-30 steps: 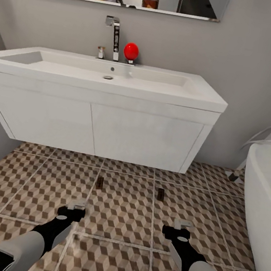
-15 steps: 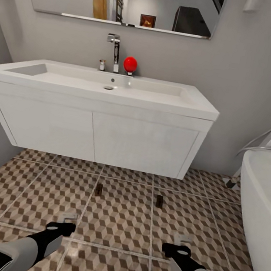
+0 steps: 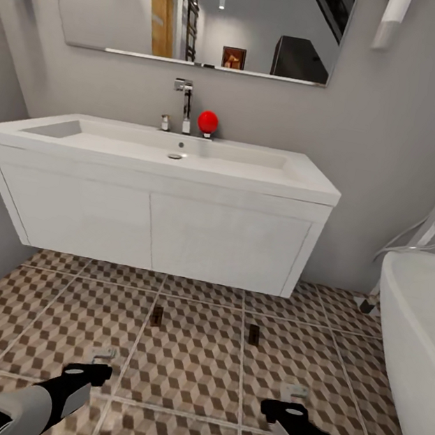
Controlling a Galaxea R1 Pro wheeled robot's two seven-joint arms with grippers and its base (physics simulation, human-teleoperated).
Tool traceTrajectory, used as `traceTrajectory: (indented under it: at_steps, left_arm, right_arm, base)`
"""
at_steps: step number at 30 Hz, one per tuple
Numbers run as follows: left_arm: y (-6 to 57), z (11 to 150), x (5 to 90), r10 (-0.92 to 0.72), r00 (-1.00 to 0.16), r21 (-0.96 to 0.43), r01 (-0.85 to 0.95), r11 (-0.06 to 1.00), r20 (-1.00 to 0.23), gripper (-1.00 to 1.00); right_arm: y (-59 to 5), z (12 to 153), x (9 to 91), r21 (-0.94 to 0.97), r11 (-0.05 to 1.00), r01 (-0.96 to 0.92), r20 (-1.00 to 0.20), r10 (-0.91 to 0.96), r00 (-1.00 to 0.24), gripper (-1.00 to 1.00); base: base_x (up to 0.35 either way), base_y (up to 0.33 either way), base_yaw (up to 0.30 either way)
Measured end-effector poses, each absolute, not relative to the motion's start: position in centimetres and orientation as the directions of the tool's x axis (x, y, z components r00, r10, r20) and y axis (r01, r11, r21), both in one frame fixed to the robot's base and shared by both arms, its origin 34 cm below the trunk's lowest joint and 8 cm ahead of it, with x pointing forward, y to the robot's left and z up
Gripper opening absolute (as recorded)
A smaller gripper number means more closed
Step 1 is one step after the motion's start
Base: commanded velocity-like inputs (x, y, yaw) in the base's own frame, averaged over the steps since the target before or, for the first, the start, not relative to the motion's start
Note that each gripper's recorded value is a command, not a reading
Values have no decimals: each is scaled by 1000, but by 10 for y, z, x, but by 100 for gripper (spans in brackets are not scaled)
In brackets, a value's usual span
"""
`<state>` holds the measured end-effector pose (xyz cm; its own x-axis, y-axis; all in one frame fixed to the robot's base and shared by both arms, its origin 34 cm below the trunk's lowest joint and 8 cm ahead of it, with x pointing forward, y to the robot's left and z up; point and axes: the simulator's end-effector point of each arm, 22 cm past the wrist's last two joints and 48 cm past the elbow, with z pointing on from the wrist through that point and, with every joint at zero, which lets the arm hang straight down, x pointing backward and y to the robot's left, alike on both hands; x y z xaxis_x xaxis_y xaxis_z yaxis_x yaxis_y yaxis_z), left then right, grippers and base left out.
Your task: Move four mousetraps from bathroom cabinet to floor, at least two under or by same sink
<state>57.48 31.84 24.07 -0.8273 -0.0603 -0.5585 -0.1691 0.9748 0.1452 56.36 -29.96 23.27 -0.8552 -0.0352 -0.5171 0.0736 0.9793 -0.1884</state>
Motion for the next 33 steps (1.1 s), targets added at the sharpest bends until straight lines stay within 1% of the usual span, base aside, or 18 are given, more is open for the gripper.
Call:
traceTrajectory:
  at_steps: [17,26,33]
  left_arm:
    - [323,275,587,-88,-788,123,-204,971,-609,100]
    - [326,290,589,-118,-769,102,-232,967,-629,100]
    - [327,286,570,-124,-776,101,-235,967,-619,100]
  right_arm:
    - [-327,267,575,-210,972,105,-565,-33,-824,100]
    - [-333,270,559,-216,970,110,-567,-33,-823,100]
    - [-334,264,535,-220,970,108,-554,-33,-832,100]
  base:
    - [0,0,0]
    - [0,0,0]
    - [0,0,0]
